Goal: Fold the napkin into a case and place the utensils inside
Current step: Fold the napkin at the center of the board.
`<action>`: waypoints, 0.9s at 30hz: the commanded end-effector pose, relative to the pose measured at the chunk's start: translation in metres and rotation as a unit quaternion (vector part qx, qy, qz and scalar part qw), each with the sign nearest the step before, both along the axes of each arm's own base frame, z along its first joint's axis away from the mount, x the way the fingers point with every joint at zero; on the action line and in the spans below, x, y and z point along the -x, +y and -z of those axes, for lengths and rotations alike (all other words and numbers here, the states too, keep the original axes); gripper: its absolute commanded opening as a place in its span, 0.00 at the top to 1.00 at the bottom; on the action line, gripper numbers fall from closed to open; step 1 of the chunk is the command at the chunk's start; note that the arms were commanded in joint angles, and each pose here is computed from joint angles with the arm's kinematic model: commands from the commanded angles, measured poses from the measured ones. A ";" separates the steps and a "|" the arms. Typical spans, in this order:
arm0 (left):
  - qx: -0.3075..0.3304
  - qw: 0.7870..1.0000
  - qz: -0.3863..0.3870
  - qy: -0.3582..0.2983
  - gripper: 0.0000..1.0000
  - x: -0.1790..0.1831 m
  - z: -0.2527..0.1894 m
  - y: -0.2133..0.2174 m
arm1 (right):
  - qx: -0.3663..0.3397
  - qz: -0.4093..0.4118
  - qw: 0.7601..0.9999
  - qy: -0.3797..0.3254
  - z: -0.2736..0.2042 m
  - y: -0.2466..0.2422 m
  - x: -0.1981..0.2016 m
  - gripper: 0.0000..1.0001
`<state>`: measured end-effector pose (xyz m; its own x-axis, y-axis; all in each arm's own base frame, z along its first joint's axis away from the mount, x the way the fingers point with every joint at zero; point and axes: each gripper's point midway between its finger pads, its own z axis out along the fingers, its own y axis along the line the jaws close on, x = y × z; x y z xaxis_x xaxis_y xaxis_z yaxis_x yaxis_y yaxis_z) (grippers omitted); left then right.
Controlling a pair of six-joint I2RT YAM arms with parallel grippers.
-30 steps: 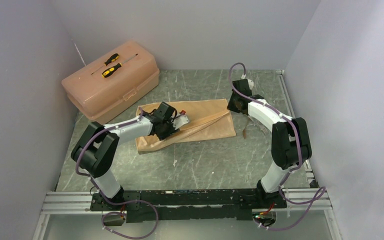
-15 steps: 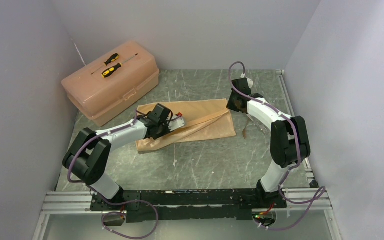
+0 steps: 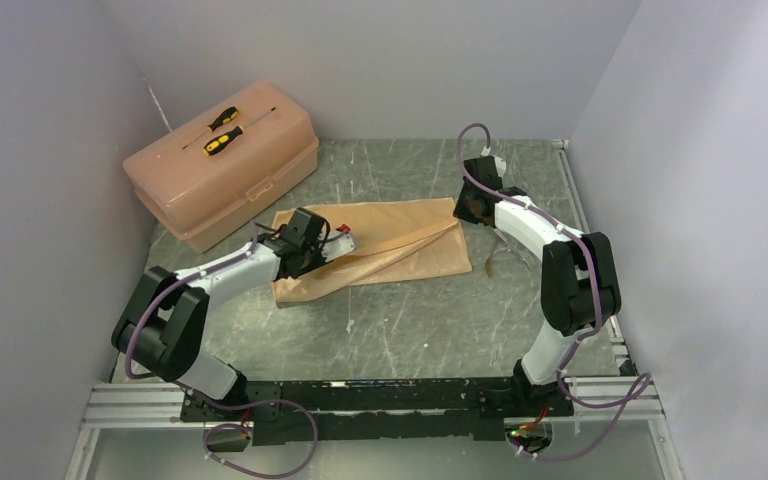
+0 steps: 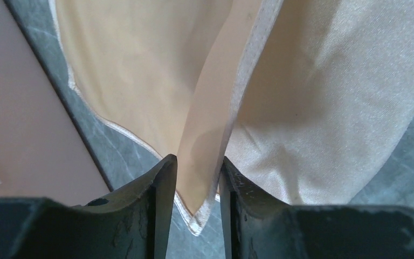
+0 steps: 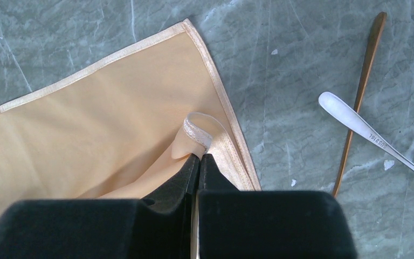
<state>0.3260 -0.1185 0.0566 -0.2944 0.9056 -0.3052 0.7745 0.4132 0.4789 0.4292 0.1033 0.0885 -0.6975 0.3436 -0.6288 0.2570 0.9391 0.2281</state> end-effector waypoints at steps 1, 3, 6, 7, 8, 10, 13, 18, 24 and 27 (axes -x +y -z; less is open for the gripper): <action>-0.005 0.999 0.006 -0.046 0.64 -0.013 -0.019 0.007 | -0.006 0.011 1.000 -0.029 -0.018 0.000 -0.016 1.00; -0.011 0.998 0.002 -0.057 0.75 -0.018 -0.023 0.014 | -0.007 0.011 1.000 -0.029 -0.018 0.000 -0.016 1.00; -0.023 0.997 -0.002 -0.067 0.96 -0.029 -0.029 0.024 | -0.008 0.010 0.999 -0.032 -0.019 0.001 -0.018 1.00; -0.026 0.997 -0.005 -0.074 0.97 -0.034 -0.032 0.026 | -0.010 0.009 0.999 -0.032 -0.019 0.002 -0.019 1.00; -0.024 0.996 -0.010 -0.081 0.97 -0.041 -0.037 0.029 | -0.010 0.009 0.999 -0.032 -0.019 0.003 -0.021 1.00; -0.022 0.996 -0.018 -0.088 0.97 -0.052 -0.045 0.033 | -0.015 0.007 0.999 -0.034 -0.020 0.005 -0.025 1.00; -0.028 0.994 -0.021 -0.108 0.97 -0.070 -0.051 0.036 | -0.021 0.006 0.999 -0.041 -0.023 0.009 -0.035 1.00; -0.042 0.991 -0.015 -0.123 0.97 -0.091 -0.046 0.034 | -0.023 0.003 0.999 -0.046 -0.020 0.016 -0.057 1.00; -0.067 0.989 -0.018 -0.133 0.97 -0.112 -0.030 0.033 | -0.011 0.001 0.999 -0.036 -0.005 0.020 -0.083 1.00; -0.091 0.984 -0.016 -0.155 0.97 -0.124 -0.028 0.037 | -0.002 0.003 1.000 -0.027 0.006 0.019 -0.091 1.00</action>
<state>0.4178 -0.0817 0.0602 -0.2732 0.9357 -0.2233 0.6679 0.3516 0.6560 0.5006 0.1256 0.0751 -0.6871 0.3546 -0.6341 0.2460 0.9348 0.2562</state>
